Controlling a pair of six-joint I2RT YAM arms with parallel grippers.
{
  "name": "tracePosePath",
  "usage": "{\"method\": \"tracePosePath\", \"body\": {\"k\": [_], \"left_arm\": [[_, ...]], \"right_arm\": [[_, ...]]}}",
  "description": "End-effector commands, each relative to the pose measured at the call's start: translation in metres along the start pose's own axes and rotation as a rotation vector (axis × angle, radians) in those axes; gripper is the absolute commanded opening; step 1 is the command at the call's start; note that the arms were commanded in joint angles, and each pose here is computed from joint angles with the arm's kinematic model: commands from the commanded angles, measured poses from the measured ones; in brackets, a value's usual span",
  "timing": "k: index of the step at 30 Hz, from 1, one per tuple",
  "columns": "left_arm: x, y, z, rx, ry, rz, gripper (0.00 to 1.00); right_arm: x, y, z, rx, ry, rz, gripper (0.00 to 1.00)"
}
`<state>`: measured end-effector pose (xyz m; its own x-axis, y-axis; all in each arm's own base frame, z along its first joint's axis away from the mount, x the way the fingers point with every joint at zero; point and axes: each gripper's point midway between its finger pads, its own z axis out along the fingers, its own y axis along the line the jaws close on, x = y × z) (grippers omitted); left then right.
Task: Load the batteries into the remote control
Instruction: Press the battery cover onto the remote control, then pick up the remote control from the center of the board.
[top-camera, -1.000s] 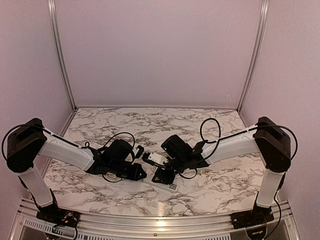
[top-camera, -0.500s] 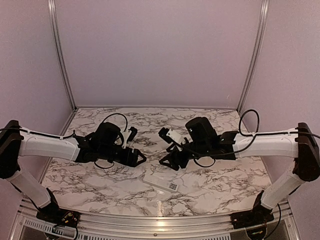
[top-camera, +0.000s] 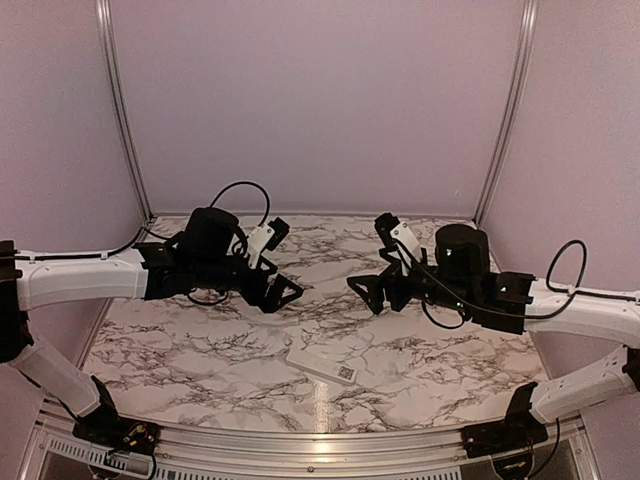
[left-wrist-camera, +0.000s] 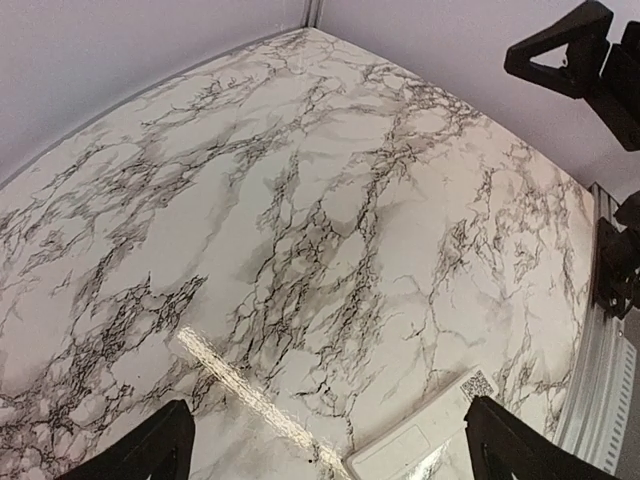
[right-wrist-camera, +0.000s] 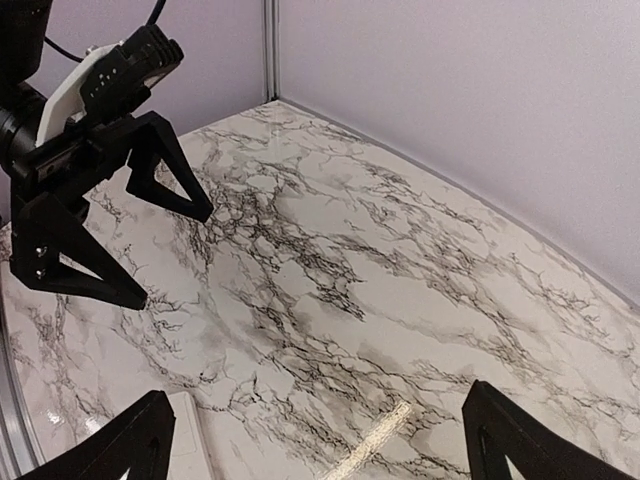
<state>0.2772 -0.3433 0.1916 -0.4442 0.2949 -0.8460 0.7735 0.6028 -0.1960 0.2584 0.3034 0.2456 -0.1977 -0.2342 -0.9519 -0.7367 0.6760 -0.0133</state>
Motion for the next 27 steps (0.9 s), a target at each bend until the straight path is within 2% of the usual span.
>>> {"method": "tracePosePath", "body": {"k": [1,4,8,11,12,17,27], "left_arm": [[0.039,-0.032,0.017,0.175,0.228,0.297,0.99],[0.066,-0.051,0.025,0.236,0.328,0.482,0.99],[0.086,-0.080,0.032,0.393,0.399,0.620,0.98],[0.103,-0.094,0.041,0.456,0.453,0.721,0.93],[0.109,-0.095,0.044,0.470,0.475,0.754,0.89],[0.124,-0.093,0.065,0.470,0.542,0.829,0.77],[0.143,-0.089,0.091,0.446,0.636,0.908,0.70]], "right_arm": [[0.018,-0.009,0.000,0.039,0.066,0.053,0.99],[0.025,-0.003,-0.006,-0.027,0.060,0.087,0.99],[0.021,-0.005,-0.019,-0.088,0.011,0.136,0.99],[0.020,-0.012,-0.027,-0.100,-0.017,0.167,0.99],[0.019,-0.014,-0.030,-0.100,-0.027,0.179,0.99],[0.025,-0.029,-0.037,-0.089,-0.044,0.227,0.99],[0.033,-0.038,-0.043,-0.094,-0.050,0.262,0.98]]}}
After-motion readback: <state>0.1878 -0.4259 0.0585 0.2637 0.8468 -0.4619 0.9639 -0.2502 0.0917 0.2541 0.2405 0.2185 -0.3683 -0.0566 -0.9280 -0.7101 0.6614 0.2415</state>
